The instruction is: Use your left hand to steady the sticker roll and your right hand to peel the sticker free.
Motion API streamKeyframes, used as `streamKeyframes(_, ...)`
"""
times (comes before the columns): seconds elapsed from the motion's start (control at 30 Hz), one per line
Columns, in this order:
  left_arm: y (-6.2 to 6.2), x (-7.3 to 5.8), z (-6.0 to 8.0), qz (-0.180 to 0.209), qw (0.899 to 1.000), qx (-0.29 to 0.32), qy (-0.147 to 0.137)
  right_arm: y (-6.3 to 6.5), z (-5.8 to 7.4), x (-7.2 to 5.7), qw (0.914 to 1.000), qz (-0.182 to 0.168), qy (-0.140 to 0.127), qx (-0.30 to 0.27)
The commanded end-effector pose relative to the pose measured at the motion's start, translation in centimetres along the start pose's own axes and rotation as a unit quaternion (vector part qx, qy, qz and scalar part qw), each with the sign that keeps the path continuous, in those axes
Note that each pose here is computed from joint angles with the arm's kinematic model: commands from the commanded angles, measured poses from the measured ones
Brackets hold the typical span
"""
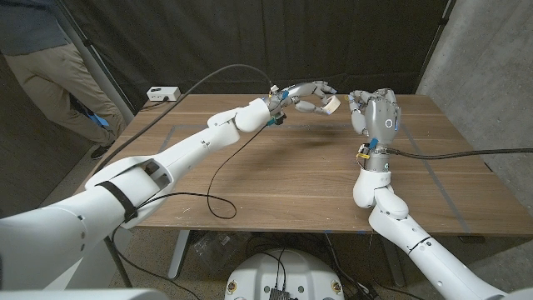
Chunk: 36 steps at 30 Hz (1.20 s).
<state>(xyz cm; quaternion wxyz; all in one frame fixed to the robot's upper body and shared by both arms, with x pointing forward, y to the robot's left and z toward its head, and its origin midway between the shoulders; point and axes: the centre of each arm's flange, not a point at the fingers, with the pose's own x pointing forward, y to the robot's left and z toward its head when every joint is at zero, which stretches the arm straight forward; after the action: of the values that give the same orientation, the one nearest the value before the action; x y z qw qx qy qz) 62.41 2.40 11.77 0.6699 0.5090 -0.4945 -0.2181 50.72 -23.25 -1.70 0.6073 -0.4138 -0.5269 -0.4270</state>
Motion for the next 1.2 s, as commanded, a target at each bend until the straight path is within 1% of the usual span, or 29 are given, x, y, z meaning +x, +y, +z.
streamKeyframes(0.03,-0.3,-1.8,-0.8,0.015,1.000,-0.016,0.021,-0.1,0.0,-0.3,0.9997,-0.014,0.019,0.008)
streamKeyframes(0.07,-0.4,-2.2,-1.0,0.018,0.999,-0.018,0.026,-0.1,0.1,-0.3,0.9995,-0.017,0.023,0.011)
streamKeyframes(0.23,-0.5,-3.3,-1.7,0.023,0.999,-0.022,0.041,-0.1,0.1,-0.2,0.9989,-0.031,0.034,0.014)
streamKeyframes(0.53,-0.5,-5.3,-3.2,0.031,0.997,-0.030,0.062,0.2,0.6,0.1,0.9973,-0.040,0.056,0.027)
streamKeyframes(0.83,0.1,-7.0,-4.3,0.039,0.996,-0.031,0.068,0.1,1.4,0.1,0.9966,-0.059,0.057,0.007)
streamKeyframes(1.03,0.0,-8.3,-5.0,0.038,0.996,-0.036,0.070,0.1,2.3,-0.2,0.9962,-0.062,0.061,-0.004)
streamKeyframes(1.17,-0.1,-9.4,-5.4,0.037,0.996,-0.041,0.068,0.1,3.3,-0.7,0.9962,-0.061,0.061,-0.010)
streamKeyframes(1.2,0.0,-9.6,-5.5,0.036,0.996,-0.041,0.067,0.1,3.6,-0.8,0.9959,-0.062,0.065,-0.012)
